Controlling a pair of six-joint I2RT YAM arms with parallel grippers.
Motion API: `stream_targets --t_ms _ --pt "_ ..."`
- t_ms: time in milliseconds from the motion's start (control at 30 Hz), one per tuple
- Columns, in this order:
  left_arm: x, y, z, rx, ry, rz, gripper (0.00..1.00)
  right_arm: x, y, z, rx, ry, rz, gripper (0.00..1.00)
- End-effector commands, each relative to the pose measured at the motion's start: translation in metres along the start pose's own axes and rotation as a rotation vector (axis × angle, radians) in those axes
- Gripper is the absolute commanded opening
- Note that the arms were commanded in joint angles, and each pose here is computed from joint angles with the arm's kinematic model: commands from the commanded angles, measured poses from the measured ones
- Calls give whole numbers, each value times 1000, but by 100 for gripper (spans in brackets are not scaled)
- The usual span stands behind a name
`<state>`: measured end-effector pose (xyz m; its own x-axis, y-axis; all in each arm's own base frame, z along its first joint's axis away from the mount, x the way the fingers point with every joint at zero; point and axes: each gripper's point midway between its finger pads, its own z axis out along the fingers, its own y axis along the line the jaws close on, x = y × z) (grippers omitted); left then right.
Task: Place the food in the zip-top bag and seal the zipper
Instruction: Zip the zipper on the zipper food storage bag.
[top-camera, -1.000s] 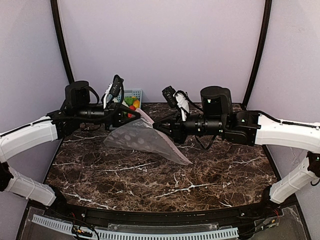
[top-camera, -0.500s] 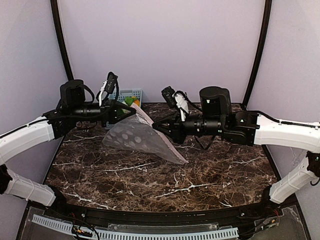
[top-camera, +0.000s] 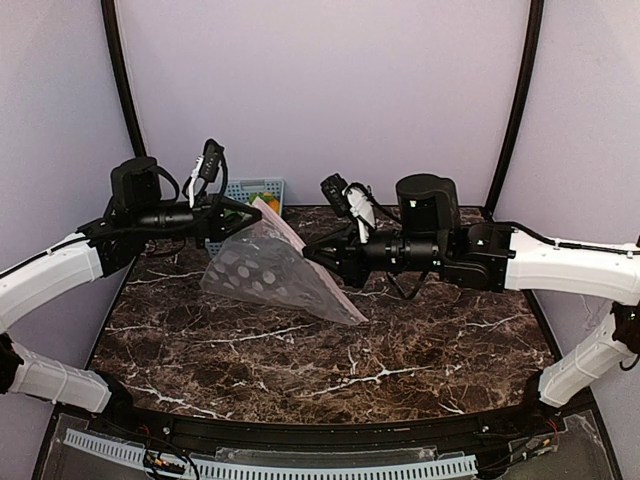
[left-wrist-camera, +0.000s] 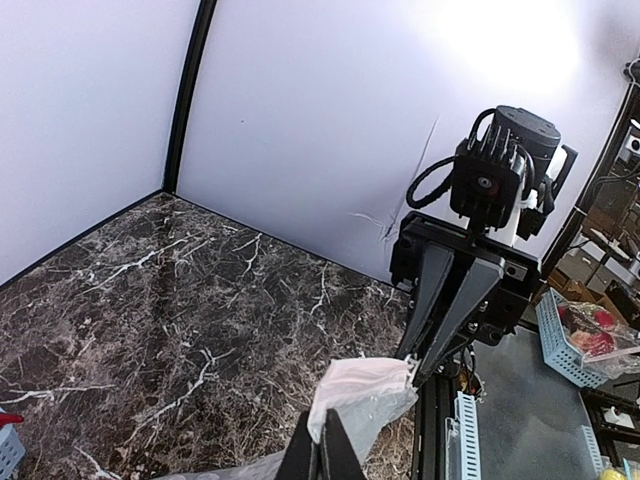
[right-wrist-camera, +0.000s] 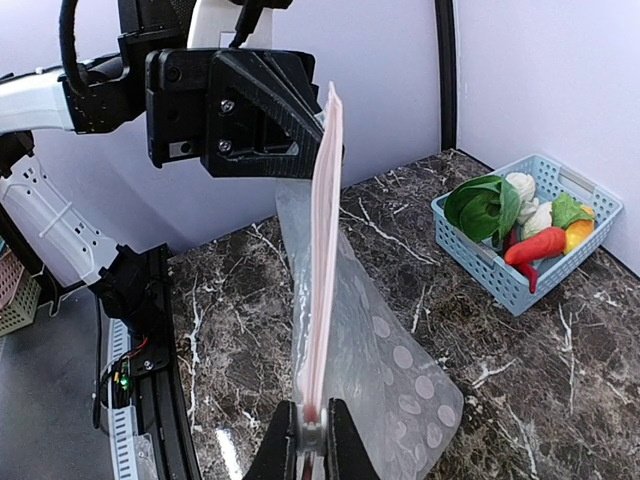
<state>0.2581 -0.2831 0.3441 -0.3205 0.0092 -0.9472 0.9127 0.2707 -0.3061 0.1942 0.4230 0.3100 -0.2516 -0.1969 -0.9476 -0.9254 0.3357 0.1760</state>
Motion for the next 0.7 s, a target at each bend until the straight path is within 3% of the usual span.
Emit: stream_targets --t_ms 0,667 --pt "-25 22 -23 -142 -88 51 1 27 0 3 0 103 17 2" --pt "-37 40 -43 -218 -130 49 1 33 -3 1 16 118 19 2"
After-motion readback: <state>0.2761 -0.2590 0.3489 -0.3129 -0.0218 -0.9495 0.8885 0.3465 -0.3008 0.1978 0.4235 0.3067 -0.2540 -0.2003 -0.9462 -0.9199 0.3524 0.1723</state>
